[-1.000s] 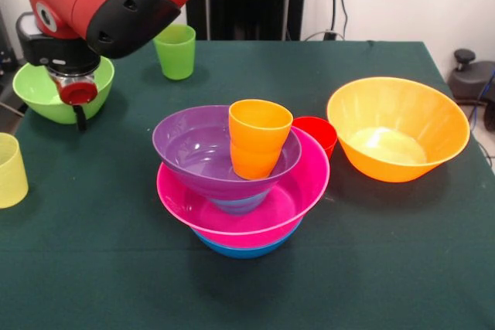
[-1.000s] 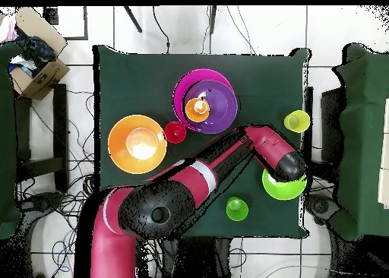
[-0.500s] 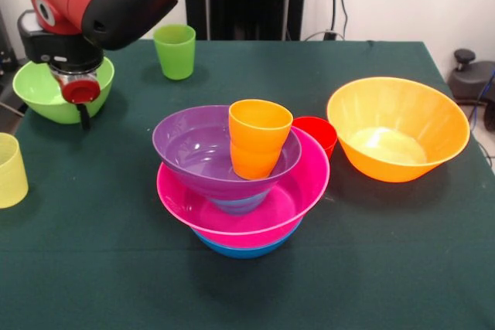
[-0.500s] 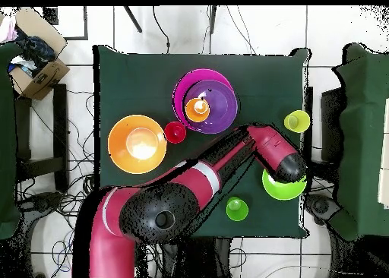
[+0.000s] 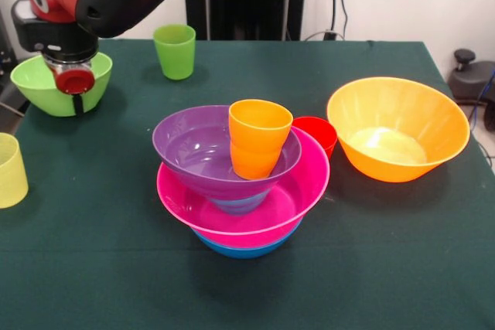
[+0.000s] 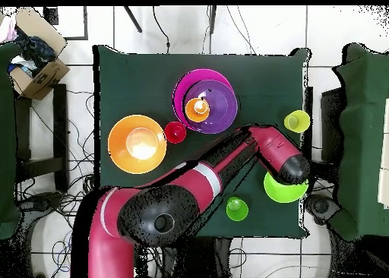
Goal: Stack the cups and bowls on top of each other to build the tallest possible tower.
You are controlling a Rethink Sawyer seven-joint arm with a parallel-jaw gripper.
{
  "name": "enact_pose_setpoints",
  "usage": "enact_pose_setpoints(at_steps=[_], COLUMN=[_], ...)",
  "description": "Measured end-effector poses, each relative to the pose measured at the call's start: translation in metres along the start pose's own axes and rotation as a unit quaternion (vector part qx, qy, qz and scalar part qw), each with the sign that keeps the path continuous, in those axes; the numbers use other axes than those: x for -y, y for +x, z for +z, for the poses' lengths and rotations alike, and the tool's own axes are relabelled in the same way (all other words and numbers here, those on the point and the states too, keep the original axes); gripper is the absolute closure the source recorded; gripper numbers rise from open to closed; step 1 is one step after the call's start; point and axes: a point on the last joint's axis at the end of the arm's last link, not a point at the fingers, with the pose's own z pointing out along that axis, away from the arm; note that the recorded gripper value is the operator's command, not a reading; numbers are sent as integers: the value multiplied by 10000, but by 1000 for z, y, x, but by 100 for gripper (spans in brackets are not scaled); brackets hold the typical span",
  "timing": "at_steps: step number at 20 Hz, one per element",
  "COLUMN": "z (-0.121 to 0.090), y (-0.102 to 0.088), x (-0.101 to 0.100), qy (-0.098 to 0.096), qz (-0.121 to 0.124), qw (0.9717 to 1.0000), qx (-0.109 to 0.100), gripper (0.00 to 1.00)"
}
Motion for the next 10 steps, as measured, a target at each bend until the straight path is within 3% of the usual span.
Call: enact_pose_setpoints(at_steps=[10], z=[-1], y=[-1], x=[-1], qy=[-4], qz=[6], qw=[10000], qx=[-1], gripper=[100])
